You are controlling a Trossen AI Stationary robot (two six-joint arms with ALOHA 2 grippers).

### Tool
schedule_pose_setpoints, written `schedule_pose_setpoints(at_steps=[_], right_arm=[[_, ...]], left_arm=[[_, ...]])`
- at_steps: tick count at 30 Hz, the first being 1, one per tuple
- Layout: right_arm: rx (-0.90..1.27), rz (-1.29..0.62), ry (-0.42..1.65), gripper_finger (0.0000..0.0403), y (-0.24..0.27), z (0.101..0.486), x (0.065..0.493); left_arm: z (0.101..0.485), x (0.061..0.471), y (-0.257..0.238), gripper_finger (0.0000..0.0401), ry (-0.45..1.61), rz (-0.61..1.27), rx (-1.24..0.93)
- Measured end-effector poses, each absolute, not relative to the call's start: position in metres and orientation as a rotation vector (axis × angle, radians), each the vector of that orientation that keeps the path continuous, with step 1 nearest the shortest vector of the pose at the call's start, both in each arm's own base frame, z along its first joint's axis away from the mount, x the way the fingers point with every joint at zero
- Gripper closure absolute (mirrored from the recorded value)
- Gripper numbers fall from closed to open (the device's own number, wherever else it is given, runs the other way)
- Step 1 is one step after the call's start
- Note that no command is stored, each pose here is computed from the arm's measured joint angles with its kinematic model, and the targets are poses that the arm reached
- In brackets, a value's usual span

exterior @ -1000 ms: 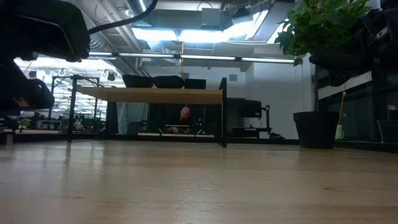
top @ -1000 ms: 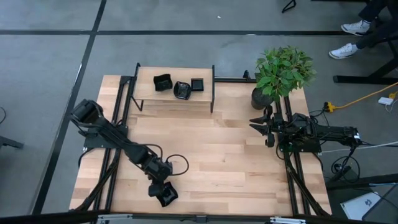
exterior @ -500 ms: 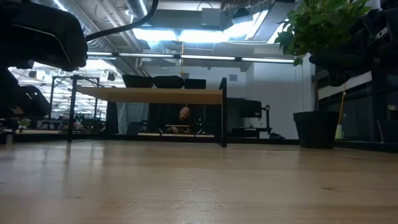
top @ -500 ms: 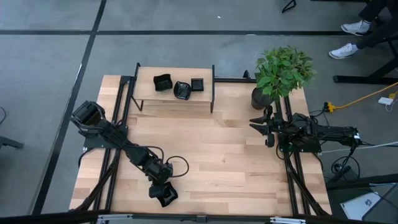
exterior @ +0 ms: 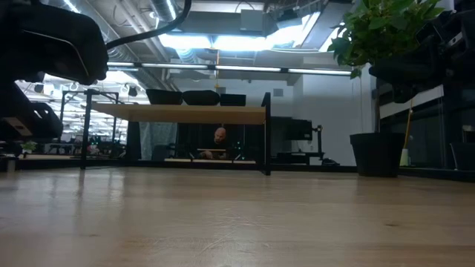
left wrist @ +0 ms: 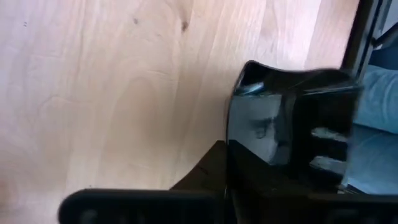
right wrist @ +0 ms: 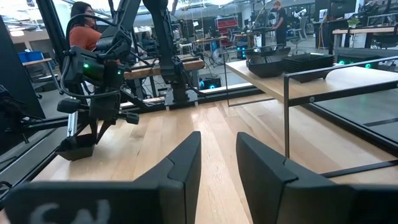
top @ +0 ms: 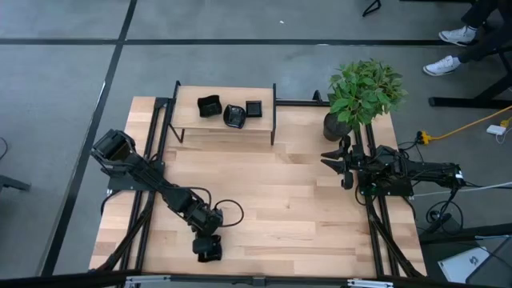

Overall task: Pick & Place Mini shaped plates
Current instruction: Stack the distorted square plate on top of the distorted square plates on the shelf

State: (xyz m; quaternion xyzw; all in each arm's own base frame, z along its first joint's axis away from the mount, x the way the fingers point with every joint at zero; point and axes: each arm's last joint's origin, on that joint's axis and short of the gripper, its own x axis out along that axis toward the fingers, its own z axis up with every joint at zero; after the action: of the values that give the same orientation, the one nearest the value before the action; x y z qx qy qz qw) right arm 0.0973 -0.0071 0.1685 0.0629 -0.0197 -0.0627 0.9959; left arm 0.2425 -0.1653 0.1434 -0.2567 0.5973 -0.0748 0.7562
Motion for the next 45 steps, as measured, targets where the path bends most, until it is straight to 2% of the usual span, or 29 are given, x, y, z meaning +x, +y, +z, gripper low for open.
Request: schedule_pose_setpoints(at_steps=[20, 40, 45], right_arm=[[0.126, -0.126, -0.04, 0.03, -0.007, 0.169, 0.097], [0.126, -0.126, -0.04, 0.03, -0.007, 0.169, 0.097], [0.126, -0.126, -0.04, 0.03, -0.007, 0.169, 0.097]], left_arm=[[0.153, 0.262, -0.145, 0.0399, 1.207, -0.239, -0.598], [0.192, 0.287, -0.067, 0.0399, 0.957, -0.17, -0.738], [0.205, 0.295, -0.05, 0.0399, 0.891, -0.172, -0.71]])
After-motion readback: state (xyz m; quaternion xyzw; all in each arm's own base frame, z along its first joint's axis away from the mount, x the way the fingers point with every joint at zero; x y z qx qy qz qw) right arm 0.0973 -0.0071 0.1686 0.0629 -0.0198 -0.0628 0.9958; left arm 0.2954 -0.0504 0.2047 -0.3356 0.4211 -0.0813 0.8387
